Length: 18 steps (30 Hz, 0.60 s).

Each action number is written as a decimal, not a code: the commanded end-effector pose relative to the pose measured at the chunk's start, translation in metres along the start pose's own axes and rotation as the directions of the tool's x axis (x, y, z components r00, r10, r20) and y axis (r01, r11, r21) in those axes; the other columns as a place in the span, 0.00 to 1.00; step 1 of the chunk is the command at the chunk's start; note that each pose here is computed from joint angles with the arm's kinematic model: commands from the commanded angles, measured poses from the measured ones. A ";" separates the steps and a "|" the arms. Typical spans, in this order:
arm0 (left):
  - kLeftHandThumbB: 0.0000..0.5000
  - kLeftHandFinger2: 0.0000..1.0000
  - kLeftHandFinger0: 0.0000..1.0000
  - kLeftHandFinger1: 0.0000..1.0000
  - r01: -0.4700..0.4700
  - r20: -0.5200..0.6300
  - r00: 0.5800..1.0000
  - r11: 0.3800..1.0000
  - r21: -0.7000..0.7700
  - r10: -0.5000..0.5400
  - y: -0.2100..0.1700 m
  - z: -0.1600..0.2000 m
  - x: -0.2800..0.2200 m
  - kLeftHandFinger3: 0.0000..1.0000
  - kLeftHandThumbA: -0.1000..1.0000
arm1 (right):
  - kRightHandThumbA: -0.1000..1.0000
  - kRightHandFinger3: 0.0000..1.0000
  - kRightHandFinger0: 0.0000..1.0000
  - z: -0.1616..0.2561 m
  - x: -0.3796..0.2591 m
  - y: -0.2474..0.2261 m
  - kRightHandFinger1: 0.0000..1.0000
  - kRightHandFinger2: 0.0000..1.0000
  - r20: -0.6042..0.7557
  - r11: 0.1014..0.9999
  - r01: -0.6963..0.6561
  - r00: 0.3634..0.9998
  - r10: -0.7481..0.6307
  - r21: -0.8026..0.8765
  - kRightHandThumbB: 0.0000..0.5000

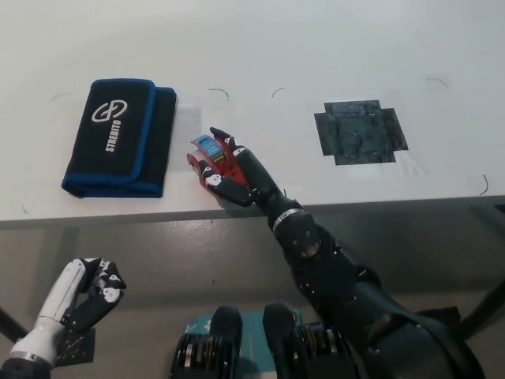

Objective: Use the right hand to move the tape on the right hand side to the notebook on the left hand side

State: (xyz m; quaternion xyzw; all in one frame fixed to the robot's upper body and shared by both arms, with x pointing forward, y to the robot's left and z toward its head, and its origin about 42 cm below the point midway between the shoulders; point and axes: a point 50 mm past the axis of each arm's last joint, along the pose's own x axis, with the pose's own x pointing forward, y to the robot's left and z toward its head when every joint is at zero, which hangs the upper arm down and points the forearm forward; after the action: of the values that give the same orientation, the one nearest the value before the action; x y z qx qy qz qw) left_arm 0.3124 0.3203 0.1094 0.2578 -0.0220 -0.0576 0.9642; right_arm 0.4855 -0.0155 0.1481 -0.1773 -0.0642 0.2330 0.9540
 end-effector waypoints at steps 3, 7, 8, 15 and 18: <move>0.74 0.26 0.01 0.09 -0.008 0.030 1.000 1.000 0.001 0.008 0.009 0.007 0.001 0.38 0.00 | 0.85 1.00 1.00 0.017 0.010 0.009 1.00 1.00 0.008 0.994 -0.041 0.999 0.042 -0.100 1.00; 0.73 0.29 0.05 0.13 -0.008 0.027 1.000 1.000 0.004 0.008 0.008 0.007 0.002 0.38 0.00 | 0.90 1.00 1.00 0.018 0.011 -0.009 1.00 1.00 0.037 0.986 -0.016 0.999 0.023 -0.164 1.00; 0.73 0.29 0.05 0.13 -0.008 0.027 1.000 1.000 0.004 0.008 0.008 0.007 0.002 0.38 0.00 | 0.90 1.00 1.00 0.018 0.011 -0.009 1.00 1.00 0.037 0.986 -0.016 0.999 0.022 -0.165 1.00; 0.74 0.26 0.03 0.10 -0.004 0.029 1.000 1.000 0.011 0.003 0.013 0.009 0.006 0.37 0.00 | 1.00 1.00 1.00 0.028 -0.002 -0.057 1.00 1.00 0.134 0.959 0.067 0.991 -0.031 -0.274 1.00; 0.73 0.26 0.03 0.11 -0.002 0.024 1.000 1.000 0.017 0.002 0.015 0.008 0.005 0.36 0.00 | 1.00 1.00 1.00 0.032 -0.024 -0.081 1.00 1.00 0.160 0.948 0.109 0.985 -0.063 -0.299 1.00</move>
State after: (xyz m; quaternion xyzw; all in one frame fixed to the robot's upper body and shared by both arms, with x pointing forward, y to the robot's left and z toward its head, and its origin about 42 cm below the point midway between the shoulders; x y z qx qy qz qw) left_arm 0.3125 0.3206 0.1086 0.2569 -0.0167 -0.0600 0.9644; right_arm 0.4942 -0.0516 0.1708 -0.2574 -0.1390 0.2119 0.9325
